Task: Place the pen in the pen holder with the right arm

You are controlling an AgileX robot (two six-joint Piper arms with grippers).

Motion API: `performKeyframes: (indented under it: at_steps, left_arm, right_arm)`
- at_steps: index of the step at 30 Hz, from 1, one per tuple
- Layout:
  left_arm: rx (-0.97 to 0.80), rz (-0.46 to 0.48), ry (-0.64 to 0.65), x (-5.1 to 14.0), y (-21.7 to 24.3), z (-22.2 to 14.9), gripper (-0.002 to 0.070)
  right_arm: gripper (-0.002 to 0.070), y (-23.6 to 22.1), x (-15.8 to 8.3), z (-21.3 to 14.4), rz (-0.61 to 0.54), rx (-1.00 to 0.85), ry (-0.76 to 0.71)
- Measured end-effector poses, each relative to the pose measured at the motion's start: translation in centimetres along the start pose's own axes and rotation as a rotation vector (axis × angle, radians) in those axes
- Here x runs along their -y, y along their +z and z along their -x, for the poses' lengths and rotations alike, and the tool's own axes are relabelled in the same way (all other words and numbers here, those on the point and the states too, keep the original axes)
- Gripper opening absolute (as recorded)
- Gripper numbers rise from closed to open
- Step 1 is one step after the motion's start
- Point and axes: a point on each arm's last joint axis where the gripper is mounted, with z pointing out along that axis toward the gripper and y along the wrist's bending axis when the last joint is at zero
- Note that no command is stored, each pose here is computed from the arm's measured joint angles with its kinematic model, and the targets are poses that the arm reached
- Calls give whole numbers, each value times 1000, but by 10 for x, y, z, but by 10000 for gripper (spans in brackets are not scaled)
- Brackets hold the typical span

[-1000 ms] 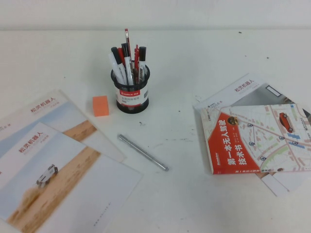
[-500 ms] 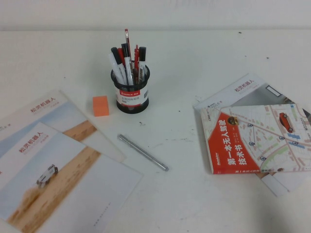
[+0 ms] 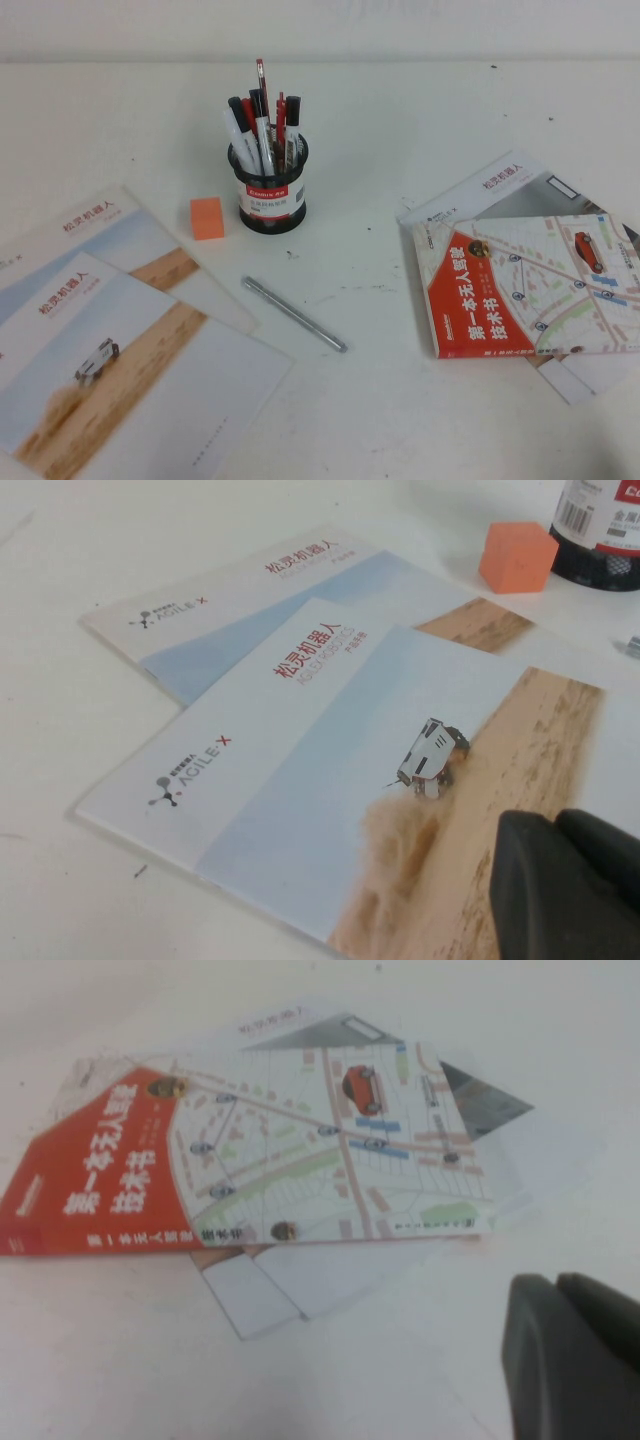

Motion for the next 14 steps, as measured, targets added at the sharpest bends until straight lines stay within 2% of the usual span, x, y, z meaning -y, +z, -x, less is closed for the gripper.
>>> performKeyframes:
  at_steps: [14]
  left_arm:
    - [0, 0, 0, 0, 0, 0, -1]
  right_arm:
    - [-19, 0, 0, -1, -2, -9, -13]
